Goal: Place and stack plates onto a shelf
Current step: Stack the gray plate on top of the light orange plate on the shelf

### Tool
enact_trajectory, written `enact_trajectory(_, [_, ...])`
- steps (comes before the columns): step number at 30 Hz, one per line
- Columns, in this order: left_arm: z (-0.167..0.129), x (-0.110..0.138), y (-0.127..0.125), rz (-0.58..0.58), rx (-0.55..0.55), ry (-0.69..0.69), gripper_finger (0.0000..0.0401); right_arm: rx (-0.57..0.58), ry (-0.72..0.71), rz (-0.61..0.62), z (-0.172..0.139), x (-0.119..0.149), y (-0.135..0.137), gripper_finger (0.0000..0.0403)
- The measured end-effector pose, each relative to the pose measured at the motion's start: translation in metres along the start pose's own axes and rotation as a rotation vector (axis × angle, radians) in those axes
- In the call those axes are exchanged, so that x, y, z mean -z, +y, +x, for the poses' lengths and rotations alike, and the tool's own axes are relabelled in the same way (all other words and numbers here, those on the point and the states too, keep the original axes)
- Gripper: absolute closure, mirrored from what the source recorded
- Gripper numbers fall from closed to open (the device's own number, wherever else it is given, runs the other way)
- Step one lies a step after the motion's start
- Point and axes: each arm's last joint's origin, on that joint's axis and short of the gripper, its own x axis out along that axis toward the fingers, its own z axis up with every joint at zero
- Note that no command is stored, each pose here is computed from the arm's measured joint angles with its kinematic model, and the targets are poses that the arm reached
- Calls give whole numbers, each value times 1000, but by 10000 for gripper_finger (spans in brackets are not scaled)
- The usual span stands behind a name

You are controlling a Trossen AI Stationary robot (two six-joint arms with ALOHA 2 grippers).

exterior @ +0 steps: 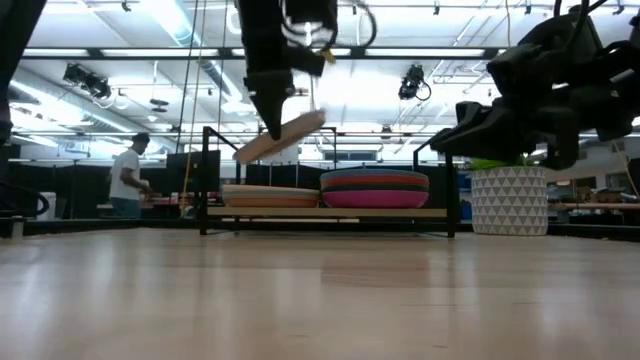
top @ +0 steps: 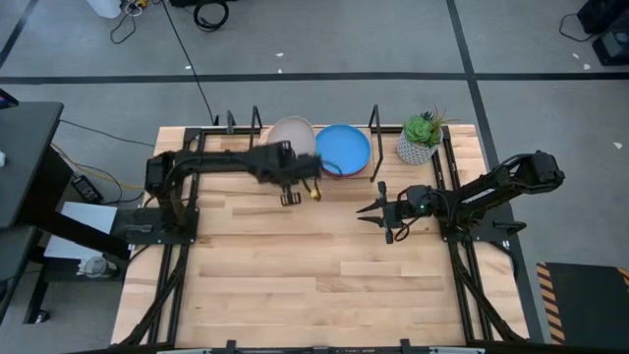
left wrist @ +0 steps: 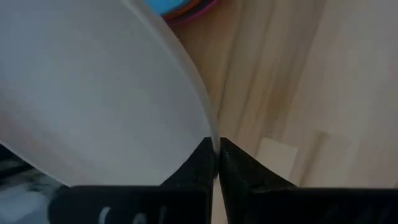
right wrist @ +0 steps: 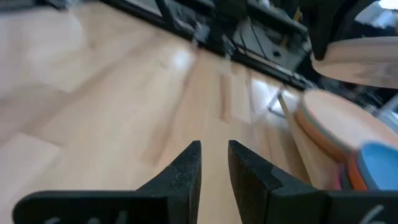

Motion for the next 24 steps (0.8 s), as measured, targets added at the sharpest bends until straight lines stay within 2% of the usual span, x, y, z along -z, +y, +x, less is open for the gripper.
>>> enact_trajectory(3, [16, 2, 28, -51, 79, 27, 384, 40, 49, 1, 0, 2, 2, 317])
enact_trajectory(7, [40, 0, 56, -126, 63, 30, 384, 49, 67, -1, 0, 3, 4, 317])
enact_trajectory(10, [48, -1, 69, -127, 59, 10, 384, 36, 61, -5, 0, 1, 7, 317])
enact_trajectory(12, [54, 0, 73, -102, 77, 26, 384, 28, 63, -7, 0, 1, 9, 317])
enact_trajectory(17, [68, 6, 71, -50, 247, 83, 384, 28, 69, -13, 0, 1, 9, 317])
enact_trajectory(24, [68, 5, 56, 71, 255, 116, 384, 41, 75, -17, 0, 2, 9, 317])
